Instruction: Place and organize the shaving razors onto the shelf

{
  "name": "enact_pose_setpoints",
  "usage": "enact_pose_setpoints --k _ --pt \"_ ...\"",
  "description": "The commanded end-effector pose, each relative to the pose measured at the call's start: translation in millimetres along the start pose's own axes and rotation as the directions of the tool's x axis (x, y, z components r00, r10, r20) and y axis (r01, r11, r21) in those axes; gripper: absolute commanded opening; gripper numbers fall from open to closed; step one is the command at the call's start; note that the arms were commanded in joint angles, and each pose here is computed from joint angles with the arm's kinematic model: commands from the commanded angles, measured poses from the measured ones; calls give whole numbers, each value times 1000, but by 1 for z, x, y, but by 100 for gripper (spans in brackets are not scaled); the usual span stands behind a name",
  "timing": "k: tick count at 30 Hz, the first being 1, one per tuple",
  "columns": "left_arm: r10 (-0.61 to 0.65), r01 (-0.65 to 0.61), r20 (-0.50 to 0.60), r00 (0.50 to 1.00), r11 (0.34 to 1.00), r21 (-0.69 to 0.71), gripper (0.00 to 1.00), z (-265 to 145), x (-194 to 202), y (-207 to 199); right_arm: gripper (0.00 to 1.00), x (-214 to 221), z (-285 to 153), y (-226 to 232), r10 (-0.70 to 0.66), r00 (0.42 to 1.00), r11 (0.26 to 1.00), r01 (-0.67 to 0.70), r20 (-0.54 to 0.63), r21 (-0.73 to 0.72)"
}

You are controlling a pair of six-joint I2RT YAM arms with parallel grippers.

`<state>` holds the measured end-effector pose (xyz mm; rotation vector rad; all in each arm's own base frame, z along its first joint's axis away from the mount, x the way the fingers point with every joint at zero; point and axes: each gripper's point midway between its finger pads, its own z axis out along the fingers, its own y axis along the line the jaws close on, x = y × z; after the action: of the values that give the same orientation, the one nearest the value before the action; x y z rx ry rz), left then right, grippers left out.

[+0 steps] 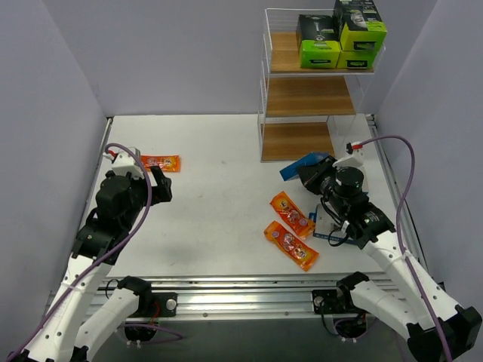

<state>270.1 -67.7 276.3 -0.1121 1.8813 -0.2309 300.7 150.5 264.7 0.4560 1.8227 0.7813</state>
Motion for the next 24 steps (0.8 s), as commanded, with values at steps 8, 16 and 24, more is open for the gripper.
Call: enact_pose_setpoints --k 8,16,24 --pt "5 -6 33 999 999 48 96 -1 -9 -10 0 -75 6 39 5 994 988 11 105 -153" --pt "12 -12 13 1000 998 56 96 2 -4 -12 0 -130 8 64 -10 986 975 46 164 -217" --pt "14 -14 2 1000 998 67 96 5 -1 -15 0 -173 9 99 -20 977 950 85 214 -300"
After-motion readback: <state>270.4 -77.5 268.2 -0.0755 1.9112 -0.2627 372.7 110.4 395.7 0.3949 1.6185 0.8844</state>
